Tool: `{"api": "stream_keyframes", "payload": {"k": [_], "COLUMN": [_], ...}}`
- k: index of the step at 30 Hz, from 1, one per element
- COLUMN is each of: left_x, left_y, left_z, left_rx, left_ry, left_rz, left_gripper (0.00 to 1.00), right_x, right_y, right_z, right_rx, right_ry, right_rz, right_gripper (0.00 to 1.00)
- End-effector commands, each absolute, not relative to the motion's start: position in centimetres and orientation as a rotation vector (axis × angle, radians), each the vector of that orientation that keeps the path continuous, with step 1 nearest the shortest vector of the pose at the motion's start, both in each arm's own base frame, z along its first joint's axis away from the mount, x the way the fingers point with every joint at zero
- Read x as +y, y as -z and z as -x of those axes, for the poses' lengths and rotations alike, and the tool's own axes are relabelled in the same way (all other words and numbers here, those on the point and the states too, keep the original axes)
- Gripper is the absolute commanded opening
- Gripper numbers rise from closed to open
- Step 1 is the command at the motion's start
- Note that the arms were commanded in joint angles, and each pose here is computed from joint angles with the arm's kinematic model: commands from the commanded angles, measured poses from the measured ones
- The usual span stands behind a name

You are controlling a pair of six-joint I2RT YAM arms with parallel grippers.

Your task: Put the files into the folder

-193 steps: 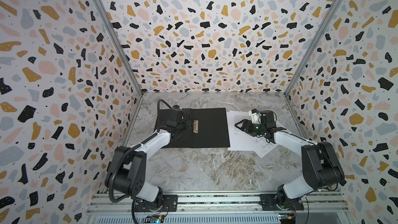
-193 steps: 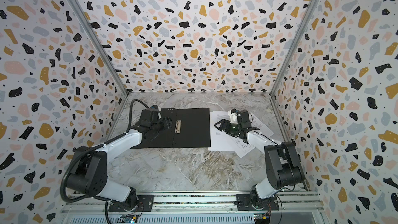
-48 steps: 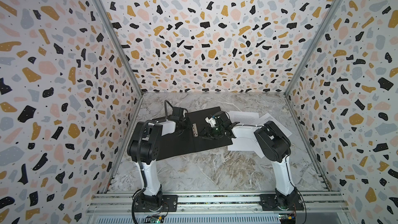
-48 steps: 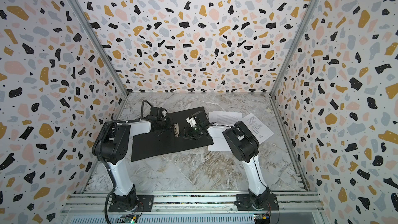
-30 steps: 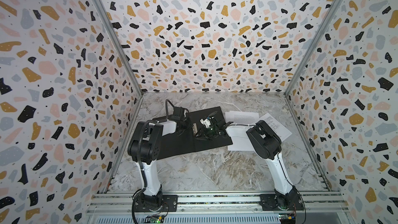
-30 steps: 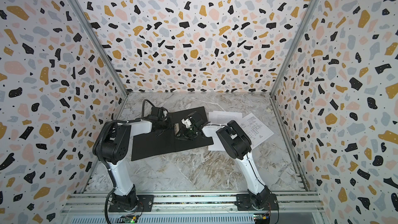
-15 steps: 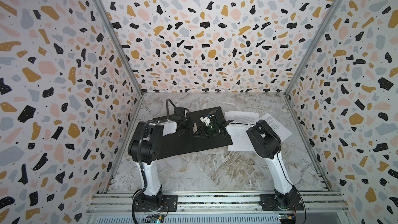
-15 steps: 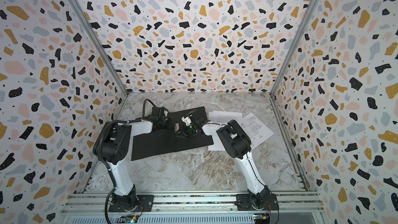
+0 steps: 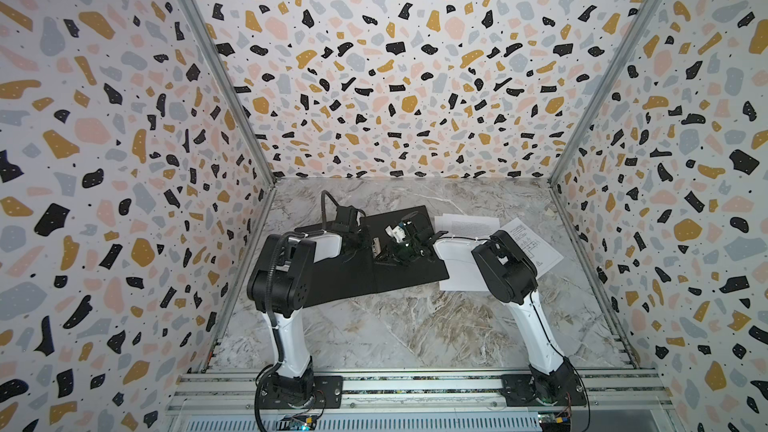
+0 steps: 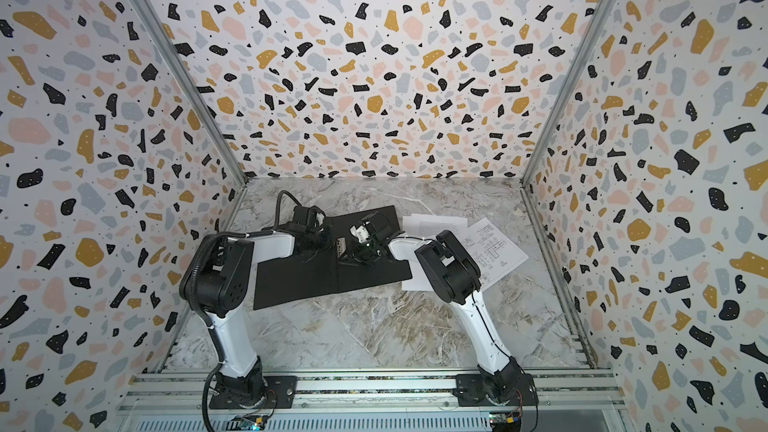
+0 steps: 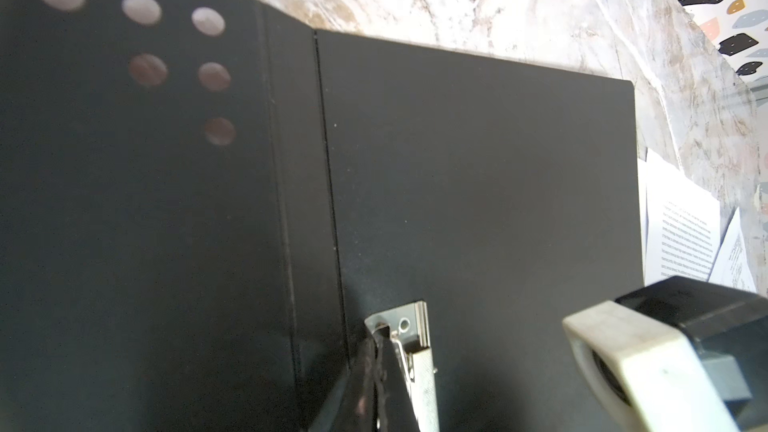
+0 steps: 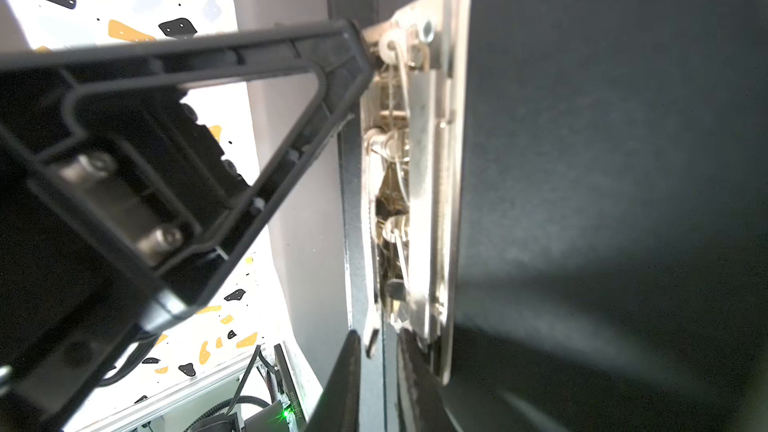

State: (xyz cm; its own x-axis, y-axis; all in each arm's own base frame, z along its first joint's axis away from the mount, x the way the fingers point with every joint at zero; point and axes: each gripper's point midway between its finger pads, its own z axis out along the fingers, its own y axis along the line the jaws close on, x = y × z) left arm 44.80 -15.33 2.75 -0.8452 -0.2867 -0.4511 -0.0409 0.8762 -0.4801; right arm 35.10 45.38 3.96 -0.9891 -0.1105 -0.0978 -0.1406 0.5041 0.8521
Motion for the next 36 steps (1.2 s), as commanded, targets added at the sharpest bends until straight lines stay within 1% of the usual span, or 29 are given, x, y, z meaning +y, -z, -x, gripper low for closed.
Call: {"api": "stream_keyframes", "payload": {"k": [1, 6, 10, 16, 27, 31, 36], "left_x": [-15.2, -15.2, -15.2, -15.3, -15.2, -15.1, -15.5], "left_y": [0.3, 0.5, 0.5, 0.7, 2.1, 2.9, 3.4], "left_z": [-42.6, -42.5, -42.5, -42.5, -42.0, -41.8, -41.6], "left_rx": [2.623, 2.627, 2.627, 2.632, 2.691, 2.742, 2.755], "left_ry": [0.589, 0.587, 0.591, 0.593, 0.534, 0.430, 0.423], "left_rz": [0.230, 0.228, 0.227, 0.222, 0.184, 0.122, 0.088], "left_gripper": [0.04, 0.04, 0.03, 0.03, 0.03, 0.01, 0.00], "right_x": [45.7, 45.6, 45.4, 45.0, 42.2, 41.5, 40.6], "right_y": [-4.9, -4.5, -4.3, -3.5, 0.3, 1.2, 2.6], "right_z": [-35.6, -35.6, -35.5, -35.5, -35.0, -35.0, -34.9], "right_rx": [2.686, 2.698, 2.706, 2.740, 2.897, 2.927, 2.973], "right_ry": [-1.532, -1.524, -1.516, -1.485, -1.295, -1.229, -1.151], "right_rz": [0.231, 0.227, 0.225, 0.202, 0.101, 0.092, 0.103], "right_gripper": [0.17, 0.09, 0.07, 0.00, 0.00, 0.00, 0.00]}}
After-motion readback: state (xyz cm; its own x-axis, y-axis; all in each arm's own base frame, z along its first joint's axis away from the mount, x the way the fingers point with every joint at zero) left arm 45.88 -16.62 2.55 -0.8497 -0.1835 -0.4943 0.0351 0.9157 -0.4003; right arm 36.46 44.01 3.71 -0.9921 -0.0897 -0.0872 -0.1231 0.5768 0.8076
